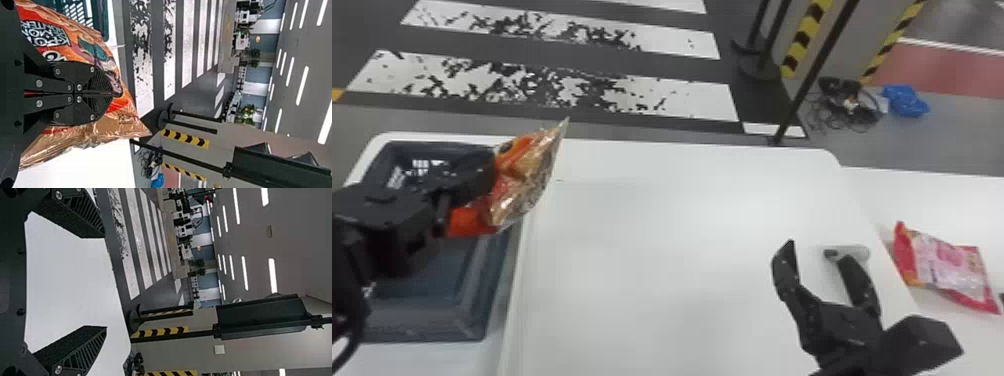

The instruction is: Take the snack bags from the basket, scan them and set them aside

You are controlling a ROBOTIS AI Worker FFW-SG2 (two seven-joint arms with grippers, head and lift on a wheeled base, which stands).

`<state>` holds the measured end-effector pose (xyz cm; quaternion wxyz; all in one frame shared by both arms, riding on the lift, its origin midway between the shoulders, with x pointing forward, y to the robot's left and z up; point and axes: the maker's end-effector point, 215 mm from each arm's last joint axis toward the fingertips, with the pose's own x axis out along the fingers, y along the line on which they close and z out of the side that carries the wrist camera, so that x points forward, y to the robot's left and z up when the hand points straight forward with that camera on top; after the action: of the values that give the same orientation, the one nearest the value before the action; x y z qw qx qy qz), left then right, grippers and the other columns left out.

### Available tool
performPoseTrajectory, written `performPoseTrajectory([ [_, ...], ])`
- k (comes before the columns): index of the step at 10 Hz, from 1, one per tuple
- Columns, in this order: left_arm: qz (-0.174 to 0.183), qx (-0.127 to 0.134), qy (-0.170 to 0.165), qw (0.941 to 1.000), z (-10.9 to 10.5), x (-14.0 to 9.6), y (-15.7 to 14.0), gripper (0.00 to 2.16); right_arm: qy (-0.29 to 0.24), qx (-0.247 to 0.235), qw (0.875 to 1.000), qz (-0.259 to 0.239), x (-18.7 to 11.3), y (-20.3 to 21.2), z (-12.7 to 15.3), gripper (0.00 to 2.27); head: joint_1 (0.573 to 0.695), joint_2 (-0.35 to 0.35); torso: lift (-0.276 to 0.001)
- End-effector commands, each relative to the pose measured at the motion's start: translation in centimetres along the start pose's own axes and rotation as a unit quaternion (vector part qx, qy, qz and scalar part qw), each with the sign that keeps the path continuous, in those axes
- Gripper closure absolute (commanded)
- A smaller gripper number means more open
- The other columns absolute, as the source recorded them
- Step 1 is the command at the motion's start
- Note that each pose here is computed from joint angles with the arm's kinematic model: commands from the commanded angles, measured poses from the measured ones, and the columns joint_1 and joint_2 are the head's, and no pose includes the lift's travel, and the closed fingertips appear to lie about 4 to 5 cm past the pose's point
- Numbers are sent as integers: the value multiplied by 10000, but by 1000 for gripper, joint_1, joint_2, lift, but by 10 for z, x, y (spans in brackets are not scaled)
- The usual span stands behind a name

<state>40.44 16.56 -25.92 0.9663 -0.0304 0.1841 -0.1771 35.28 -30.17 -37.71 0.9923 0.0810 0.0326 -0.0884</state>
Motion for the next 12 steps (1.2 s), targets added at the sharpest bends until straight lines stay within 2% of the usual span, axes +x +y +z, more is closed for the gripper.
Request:
performPoseTrajectory([
  [1, -206, 14, -33, 9998, 4, 1, -14, 2142, 38, -17, 10000, -19, 2, -1, -2, 100, 695, -197, -75],
  [3, -691, -1, 36, 9976, 1, 7, -51, 2142, 54, -32, 10000, -50, 5, -3, -2, 100, 695, -235, -75],
  [5, -1243, -44, 167, 9921, -8, 15, -90, 2142, 55, -33, 9999, -95, 5, -6, -2, 100, 695, -281, -75],
  [6, -1581, -73, 281, 9870, -18, 19, -112, 2142, 47, -57, 9999, -155, 5, -12, -1, 100, 695, -314, -75],
  [7, -1751, -50, 464, 9834, -34, 28, -128, 2142, 47, -59, 9998, -205, 4, -15, -1, 100, 695, -350, -75],
  [8, -1865, -31, 691, 9800, -56, 39, -139, 2142, 32, -64, 9997, -230, 5, -17, 0, 100, 695, -350, -75],
  [10, -1918, 324, 804, 9776, -85, 69, -165, 2142, 7, -86, 9995, -309, 8, -27, 4, 100, 695, -350, -75],
  [12, -1891, 715, 673, 9770, -103, 100, -197, 2142, -29, -74, 9994, -332, 12, -29, 14, 100, 695, -350, -75],
])
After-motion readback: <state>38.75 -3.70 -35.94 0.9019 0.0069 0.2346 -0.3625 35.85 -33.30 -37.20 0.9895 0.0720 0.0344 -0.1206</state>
